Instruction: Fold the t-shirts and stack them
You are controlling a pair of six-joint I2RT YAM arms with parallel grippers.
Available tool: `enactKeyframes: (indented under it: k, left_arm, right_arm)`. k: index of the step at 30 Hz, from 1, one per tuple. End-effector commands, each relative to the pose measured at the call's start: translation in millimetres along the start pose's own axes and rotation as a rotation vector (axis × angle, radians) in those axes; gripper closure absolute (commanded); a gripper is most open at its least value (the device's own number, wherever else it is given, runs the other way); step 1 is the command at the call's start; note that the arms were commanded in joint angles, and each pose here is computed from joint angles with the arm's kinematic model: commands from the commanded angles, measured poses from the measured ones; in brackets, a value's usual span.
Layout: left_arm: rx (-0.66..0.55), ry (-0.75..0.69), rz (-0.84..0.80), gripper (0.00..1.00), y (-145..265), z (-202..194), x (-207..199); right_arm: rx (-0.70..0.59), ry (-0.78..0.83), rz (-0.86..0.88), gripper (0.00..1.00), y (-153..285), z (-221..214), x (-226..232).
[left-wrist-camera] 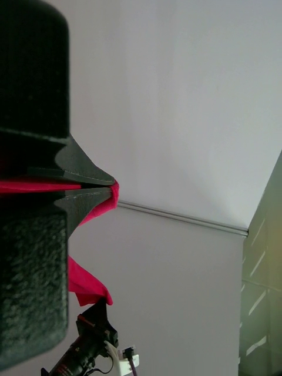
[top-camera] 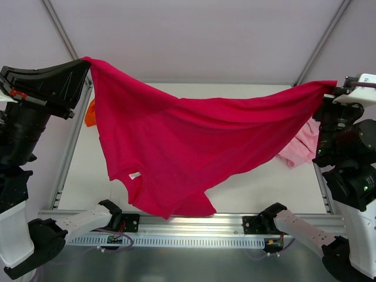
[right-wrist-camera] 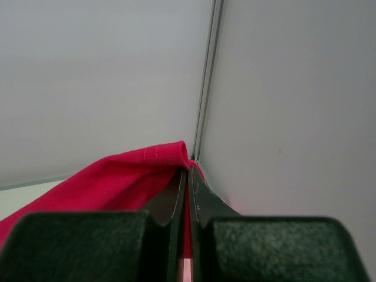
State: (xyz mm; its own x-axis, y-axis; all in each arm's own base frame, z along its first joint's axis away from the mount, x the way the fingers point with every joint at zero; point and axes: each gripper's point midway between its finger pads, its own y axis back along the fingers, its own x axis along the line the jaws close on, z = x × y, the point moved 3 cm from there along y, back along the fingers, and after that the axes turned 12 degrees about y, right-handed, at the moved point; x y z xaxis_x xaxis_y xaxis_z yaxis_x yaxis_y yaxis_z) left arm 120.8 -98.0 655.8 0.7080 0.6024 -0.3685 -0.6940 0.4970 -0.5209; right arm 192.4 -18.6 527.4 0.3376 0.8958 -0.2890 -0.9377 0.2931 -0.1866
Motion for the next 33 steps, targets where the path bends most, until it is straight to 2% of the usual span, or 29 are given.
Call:
enactKeyframes:
  k: [1, 10, 21, 25, 29, 33]
  left_arm:
    - [-0.105, 0.001, -0.113, 1.0, 8.6, 32.7, -25.8]
    - [-0.108, -0.008, -0.142, 1.0, 10.1, 35.8, -31.3]
    - [0.0, -0.009, -0.071, 1.0, -18.2, -0.2, -9.2]
    - [0.027, 0.005, -0.133, 1.0, -18.6, -4.7, -18.4]
    - [0.021, 0.01, -0.248, 1.0, -6.9, 7.7, -41.4]
    - [-0.011, 0.009, -0.286, 1.0, 7.9, 20.6, -51.5]
  right_arm:
    - [-0.055, -0.069, -0.023, 0.99, 9.2, 17.6, -19.5]
    - [-0.073, -0.136, 0.109, 0.99, 23.1, 26.9, -16.0]
    - [0.001, -0.082, 0.223, 0.99, 8.6, 17.0, 24.0]
    - [0.019, -0.052, 0.224, 0.99, 3.5, 10.6, 32.0]
    - [0.022, -0.051, 0.223, 0.99, 3.9, 7.0, 33.3]
    - [0.014, -0.065, 0.256, 0.99, 12.6, 6.3, 30.0]
